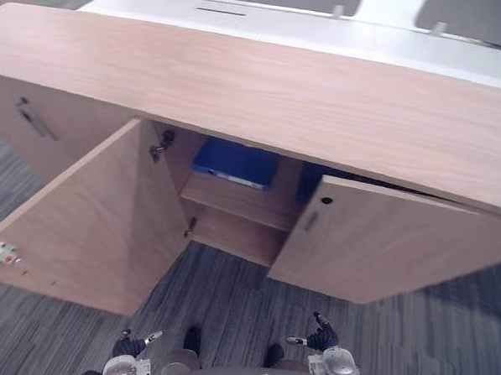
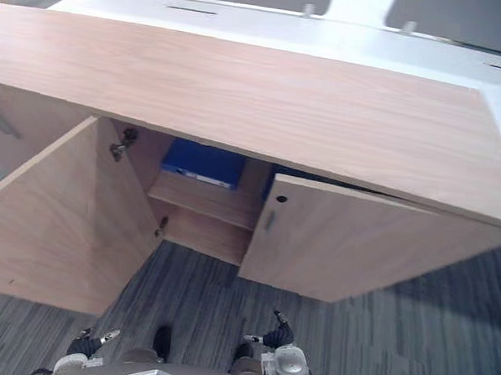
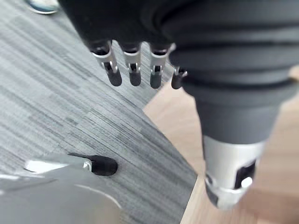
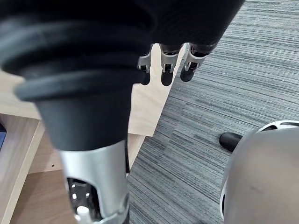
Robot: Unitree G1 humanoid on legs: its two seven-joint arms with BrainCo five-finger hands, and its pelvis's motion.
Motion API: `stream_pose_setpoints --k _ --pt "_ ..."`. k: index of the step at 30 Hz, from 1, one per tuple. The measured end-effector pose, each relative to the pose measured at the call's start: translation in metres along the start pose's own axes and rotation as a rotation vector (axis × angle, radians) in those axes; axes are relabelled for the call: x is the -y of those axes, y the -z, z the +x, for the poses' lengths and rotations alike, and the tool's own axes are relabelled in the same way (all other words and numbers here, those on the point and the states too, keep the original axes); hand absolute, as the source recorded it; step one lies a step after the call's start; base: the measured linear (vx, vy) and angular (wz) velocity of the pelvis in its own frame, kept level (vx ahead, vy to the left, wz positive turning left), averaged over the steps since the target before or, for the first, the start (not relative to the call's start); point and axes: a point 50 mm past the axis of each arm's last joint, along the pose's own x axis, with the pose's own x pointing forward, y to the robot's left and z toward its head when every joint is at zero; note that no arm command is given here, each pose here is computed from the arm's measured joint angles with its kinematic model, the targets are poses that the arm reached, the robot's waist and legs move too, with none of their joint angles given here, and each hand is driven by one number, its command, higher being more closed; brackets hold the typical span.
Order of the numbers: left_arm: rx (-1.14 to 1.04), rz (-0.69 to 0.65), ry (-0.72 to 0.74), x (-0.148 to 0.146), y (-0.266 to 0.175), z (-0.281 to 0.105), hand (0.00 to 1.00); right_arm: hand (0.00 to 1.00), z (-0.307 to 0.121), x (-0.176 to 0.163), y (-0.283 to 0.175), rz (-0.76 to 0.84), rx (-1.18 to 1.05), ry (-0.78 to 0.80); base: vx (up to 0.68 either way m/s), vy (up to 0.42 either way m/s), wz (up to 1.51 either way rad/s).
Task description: Walk over to the cabinet, pick up the folder, carry it to the office cabinet, place the folder inside the office cabinet, then close the office cabinet door
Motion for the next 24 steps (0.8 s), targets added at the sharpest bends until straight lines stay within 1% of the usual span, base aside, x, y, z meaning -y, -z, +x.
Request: stream_pose_setpoints --k 2,4,7,9,13,15,16,18,24 --pt "-0.024 -0.083 -0.055 -0.014 0.005 0.0 0.0 0.0 -0.001 0.0 0.003 0.009 -0.016 0.003 0.21 0.035 0.58" --pt "0.023 -0.159 -0.124 -0.036 -0.009 0.004 0.0 0.0 0.001 -0.003 0.0 0.015 -0.01 -0.003 0.21 0.019 0.6" --pt "0.104 -0.194 -0.187 -0.06 -0.029 0.006 0.0 0.0 0.004 -0.007 -0.01 0.022 0.011 -0.013 0.12 0.009 0.39" --pt "0.164 -0.232 -0.248 -0.083 -0.044 0.005 0.0 0.0 0.009 -0.009 -0.018 0.019 0.02 -0.02 0.06 -0.005 0.15" --pt "0.219 -0.3 -0.333 -0.107 -0.058 0.003 0.0 0.0 0.011 -0.01 -0.026 0.01 0.043 -0.024 -0.01 -0.017 0.01" --pt "0.287 -0.363 -0.369 -0.119 -0.075 0.0 0.0 0.0 0.012 -0.01 -0.029 -0.007 0.052 -0.03 -0.07 -0.023 -0.02" --pt "0.307 -0.37 -0.374 -0.122 -0.08 -0.001 0.0 0.0 0.012 -0.01 -0.028 -0.012 0.052 -0.031 -0.1 -0.015 0.01" --pt "0.414 -0.381 -0.391 -0.135 -0.107 -0.006 0.0 0.0 0.011 -0.009 -0.024 -0.043 0.045 -0.038 -0.13 -0.006 0.03" --pt "0.631 -0.34 -0.43 -0.162 -0.161 -0.025 0.0 0.0 0.009 -0.009 -0.017 -0.075 0.034 -0.053 -0.1 0.001 0.04"
